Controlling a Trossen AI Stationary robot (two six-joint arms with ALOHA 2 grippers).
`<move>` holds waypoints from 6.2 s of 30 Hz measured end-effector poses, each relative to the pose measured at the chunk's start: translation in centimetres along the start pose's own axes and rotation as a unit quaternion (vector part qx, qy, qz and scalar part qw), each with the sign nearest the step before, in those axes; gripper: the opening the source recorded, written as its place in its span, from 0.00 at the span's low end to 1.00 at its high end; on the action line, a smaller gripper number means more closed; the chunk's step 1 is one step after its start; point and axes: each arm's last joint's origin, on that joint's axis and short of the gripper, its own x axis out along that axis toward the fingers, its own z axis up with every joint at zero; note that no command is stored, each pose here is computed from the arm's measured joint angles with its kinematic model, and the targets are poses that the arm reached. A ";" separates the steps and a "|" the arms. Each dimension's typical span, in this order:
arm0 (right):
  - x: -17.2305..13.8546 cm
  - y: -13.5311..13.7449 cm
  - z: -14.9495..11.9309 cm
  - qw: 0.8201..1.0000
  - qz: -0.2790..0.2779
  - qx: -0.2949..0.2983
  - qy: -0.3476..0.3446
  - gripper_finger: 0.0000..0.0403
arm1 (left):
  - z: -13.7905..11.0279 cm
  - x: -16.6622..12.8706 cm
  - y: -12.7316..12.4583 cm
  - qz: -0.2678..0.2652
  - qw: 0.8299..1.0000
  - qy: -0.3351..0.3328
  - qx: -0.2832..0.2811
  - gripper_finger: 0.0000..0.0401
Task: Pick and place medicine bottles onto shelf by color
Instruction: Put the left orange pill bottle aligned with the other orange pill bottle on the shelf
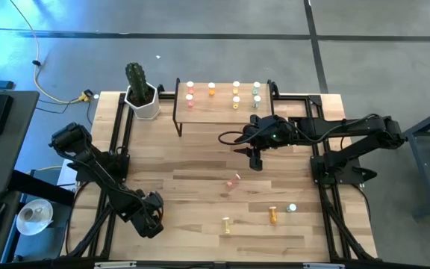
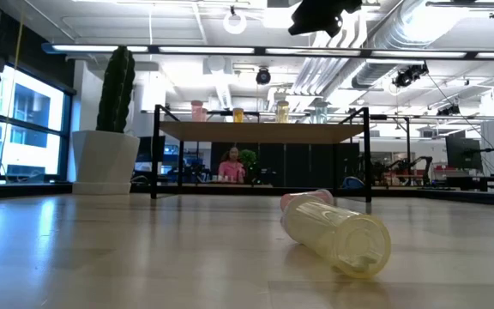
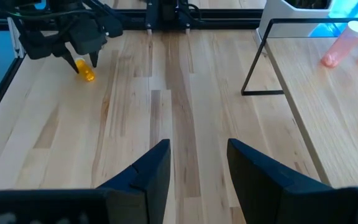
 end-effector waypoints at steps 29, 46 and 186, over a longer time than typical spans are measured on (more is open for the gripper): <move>0.0 0.3 0.2 0.996 0.048 0.072 -0.005 0.37 | 4.8 -0.3 -0.1 0.017 0.981 -0.057 0.186 0.22; -0.1 0.6 -0.5 0.968 0.090 0.230 0.047 0.37 | 13.8 -6.0 -2.9 0.190 0.817 -0.277 0.469 0.22; 2.3 -0.3 -2.3 0.984 0.065 -0.125 0.108 0.23 | 25.5 -10.7 -0.8 -0.037 0.815 -0.510 0.273 0.49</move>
